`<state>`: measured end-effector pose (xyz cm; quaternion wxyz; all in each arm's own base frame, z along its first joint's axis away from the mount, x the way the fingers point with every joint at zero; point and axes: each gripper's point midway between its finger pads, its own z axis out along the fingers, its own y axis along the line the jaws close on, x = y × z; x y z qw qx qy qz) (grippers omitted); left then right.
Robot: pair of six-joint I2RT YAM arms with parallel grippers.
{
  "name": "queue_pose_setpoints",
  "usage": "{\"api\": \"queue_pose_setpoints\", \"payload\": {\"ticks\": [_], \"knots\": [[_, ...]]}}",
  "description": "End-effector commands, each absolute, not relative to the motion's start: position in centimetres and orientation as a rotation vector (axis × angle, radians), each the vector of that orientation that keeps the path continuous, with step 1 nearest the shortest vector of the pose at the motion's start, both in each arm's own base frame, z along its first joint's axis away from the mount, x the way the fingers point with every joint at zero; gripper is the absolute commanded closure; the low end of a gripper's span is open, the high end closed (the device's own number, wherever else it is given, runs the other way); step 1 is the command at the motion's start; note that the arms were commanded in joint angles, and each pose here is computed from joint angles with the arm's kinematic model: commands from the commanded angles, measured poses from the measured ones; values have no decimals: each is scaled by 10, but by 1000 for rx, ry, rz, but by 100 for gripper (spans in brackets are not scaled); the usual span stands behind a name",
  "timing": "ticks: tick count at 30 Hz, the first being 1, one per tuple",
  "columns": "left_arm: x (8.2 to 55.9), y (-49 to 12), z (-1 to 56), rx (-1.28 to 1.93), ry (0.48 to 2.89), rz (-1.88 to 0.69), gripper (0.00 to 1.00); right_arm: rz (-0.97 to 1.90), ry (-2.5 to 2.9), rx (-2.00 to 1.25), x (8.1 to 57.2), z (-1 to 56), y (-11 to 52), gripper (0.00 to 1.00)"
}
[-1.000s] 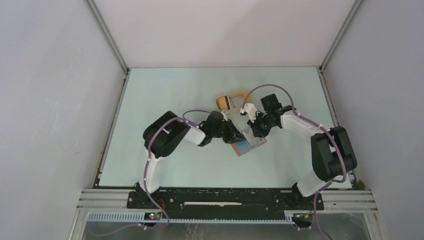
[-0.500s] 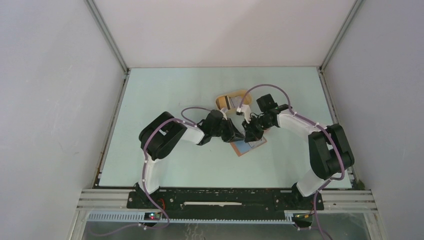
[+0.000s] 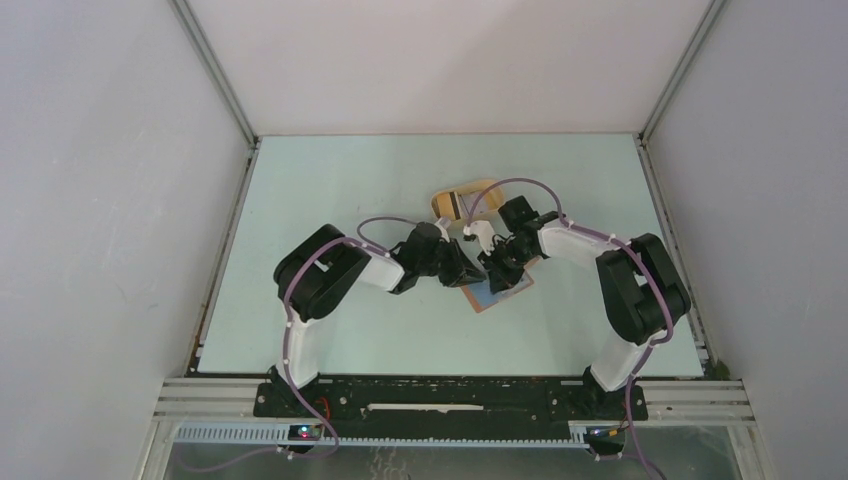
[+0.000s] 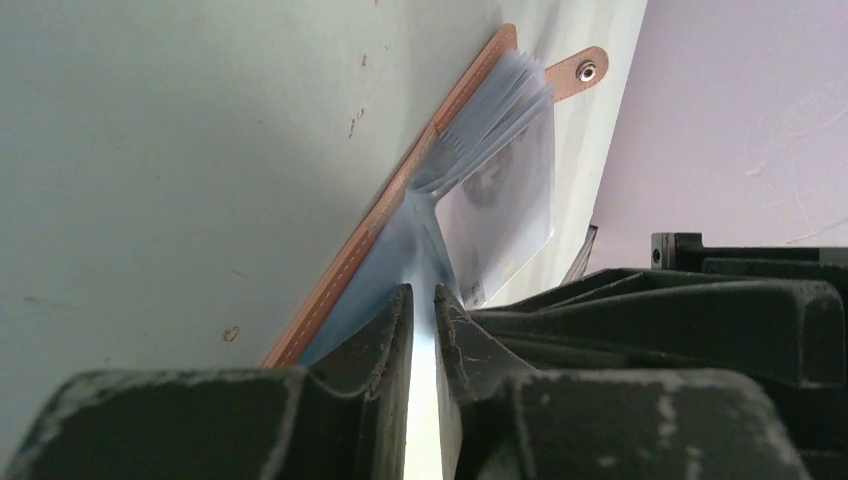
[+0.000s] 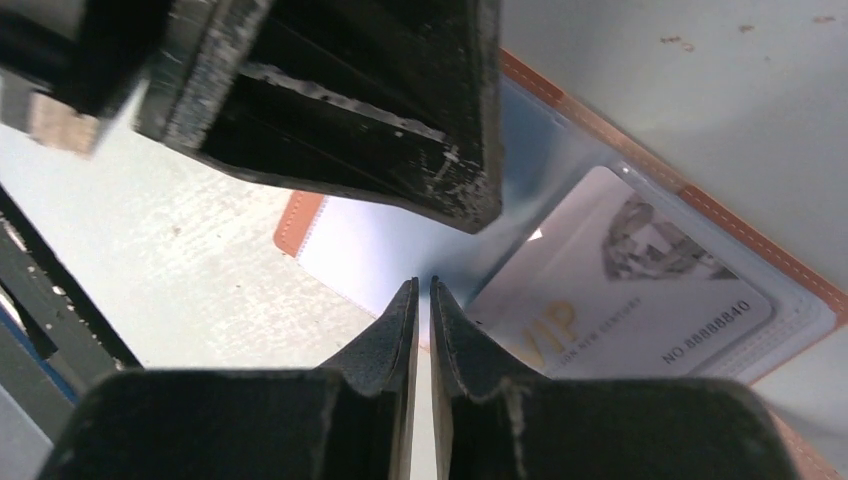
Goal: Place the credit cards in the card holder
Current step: Insert the credit card into the card holder.
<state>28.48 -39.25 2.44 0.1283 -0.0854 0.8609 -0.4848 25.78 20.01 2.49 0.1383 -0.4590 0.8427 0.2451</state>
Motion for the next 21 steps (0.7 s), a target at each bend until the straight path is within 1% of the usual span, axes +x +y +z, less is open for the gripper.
{"api": "queue_pose_setpoints", "payload": {"ticks": [1, 4, 8, 11, 15, 21], "knots": [[287, -383, 31, -231, 2471, -1383, 81, 575, 2433, -1274, 283, 31, 194, 85], [286, -382, 29, -230, 2475, -1378, 81, 510, 2439, -1231, 293, 34, 185, 85], [283, -381, 22, -225, 2491, -1368, 81, 494, 2429, -1184, 301, 43, 178, 85], [283, -381, 21, -218, 2494, -1367, 81, 599, 2406, -1172, 296, 51, 181, 84], [289, -382, 37, -174, 2440, -1367, 81, 790, 2319, -1179, 285, 73, 189, 83], [295, -378, 71, -76, 2357, -1325, 79, 852, 2252, -1106, 291, 97, 179, 82]]}}
